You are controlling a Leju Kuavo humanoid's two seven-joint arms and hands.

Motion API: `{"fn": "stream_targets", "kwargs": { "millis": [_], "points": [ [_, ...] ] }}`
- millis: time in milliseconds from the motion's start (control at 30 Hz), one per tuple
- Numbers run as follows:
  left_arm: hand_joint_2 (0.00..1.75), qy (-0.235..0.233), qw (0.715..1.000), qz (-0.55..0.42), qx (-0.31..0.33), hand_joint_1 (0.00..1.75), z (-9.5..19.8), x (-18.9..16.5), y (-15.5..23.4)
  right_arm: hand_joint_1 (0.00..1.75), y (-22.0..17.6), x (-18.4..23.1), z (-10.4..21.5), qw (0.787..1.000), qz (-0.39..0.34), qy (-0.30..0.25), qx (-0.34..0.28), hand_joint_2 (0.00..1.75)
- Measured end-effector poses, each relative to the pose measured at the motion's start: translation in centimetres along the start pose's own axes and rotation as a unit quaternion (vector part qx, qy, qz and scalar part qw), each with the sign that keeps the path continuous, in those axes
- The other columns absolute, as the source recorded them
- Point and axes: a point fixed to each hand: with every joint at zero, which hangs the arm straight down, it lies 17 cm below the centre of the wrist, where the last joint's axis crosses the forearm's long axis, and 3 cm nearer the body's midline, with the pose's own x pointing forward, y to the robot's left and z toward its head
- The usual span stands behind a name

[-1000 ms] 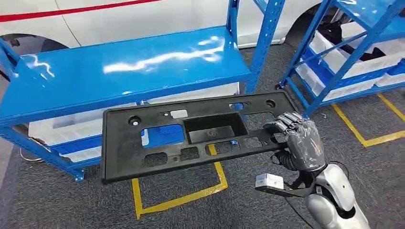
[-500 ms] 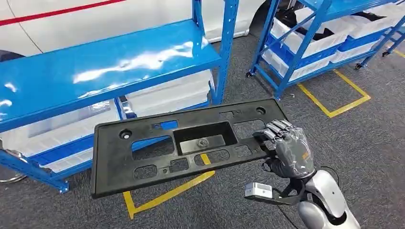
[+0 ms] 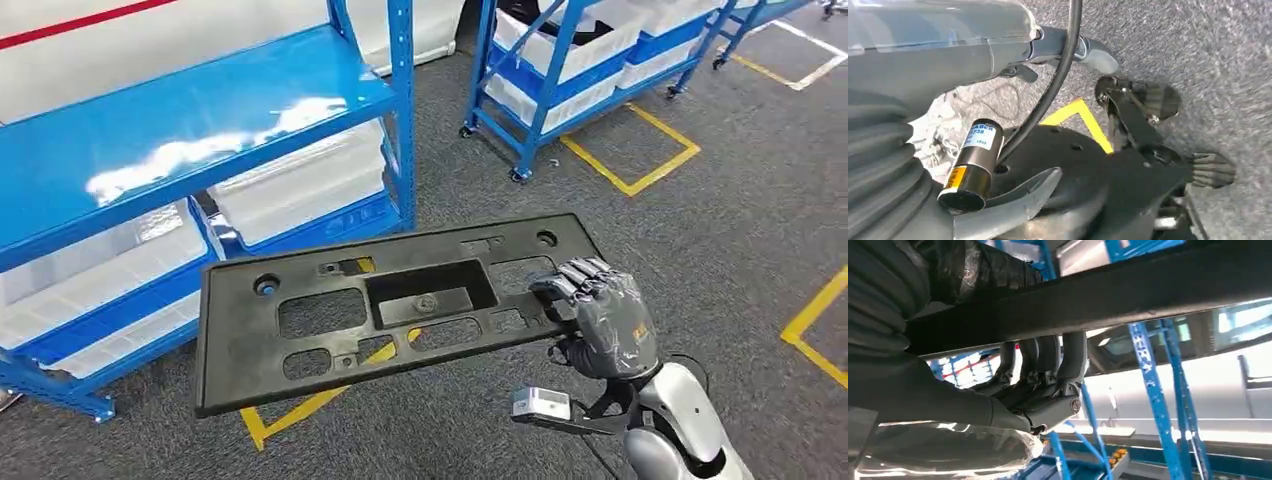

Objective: Take the parts from the cabinet and place them on the table.

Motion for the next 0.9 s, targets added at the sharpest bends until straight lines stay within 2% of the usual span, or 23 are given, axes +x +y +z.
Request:
{"fn": "stream_targets", "kwargs": {
  "millis": [633, 900],
  "points": [
    [1.75, -0.013, 1.000, 0.001, -0.003, 0.00, 0.0, 0.9, 0.0, 1.75, -1.2, -2.2, -1.1, 1.000, 0.001, 0.012, 0.007, 1.75],
    [1.75, -0.008, 1.000, 0.003, -0.001, 0.00, 0.0, 0.1, 0.2, 1.75, -1.4, -2.4, -1.4, 1.000, 0.001, 0.013, 0.008, 1.75]
  ]
}}
